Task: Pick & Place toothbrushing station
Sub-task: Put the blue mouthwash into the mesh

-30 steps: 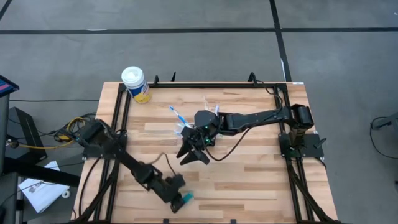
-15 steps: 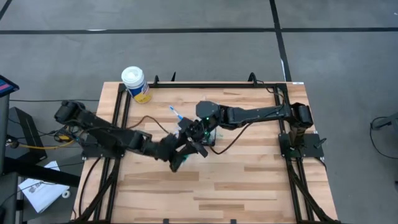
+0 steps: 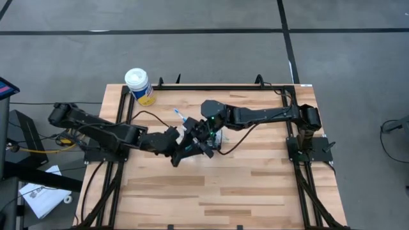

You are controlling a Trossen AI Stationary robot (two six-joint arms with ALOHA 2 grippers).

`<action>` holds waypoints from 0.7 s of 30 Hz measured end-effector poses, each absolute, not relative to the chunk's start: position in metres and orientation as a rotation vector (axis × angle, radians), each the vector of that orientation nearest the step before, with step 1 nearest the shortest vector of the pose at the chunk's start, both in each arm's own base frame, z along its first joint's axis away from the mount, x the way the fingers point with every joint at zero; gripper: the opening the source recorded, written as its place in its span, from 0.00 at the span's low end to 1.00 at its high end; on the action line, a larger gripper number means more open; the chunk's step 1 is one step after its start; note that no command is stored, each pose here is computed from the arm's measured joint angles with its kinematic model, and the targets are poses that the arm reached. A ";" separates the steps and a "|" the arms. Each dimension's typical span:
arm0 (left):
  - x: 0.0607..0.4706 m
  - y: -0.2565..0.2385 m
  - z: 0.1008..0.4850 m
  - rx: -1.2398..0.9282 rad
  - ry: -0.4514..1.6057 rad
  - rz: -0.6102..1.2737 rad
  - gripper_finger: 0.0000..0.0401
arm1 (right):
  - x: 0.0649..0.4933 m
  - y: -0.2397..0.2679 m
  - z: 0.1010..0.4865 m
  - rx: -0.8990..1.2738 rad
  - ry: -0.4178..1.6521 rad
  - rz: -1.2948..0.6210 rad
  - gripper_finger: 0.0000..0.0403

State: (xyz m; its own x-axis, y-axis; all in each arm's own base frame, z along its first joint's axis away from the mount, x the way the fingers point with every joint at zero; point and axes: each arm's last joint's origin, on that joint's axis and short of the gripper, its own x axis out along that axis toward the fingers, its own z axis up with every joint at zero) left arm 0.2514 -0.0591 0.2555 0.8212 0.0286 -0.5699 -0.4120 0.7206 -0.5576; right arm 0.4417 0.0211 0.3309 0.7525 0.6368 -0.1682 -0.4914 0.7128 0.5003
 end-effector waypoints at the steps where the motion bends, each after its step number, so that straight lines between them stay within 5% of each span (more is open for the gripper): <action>1: 0.250 -0.059 0.258 -0.736 0.556 0.252 0.09 | 0.442 0.020 0.331 0.450 0.343 0.637 0.47; 21: 0.239 -0.017 0.277 -0.580 0.490 0.294 0.09 | 0.441 -0.009 0.331 0.482 0.338 0.589 0.47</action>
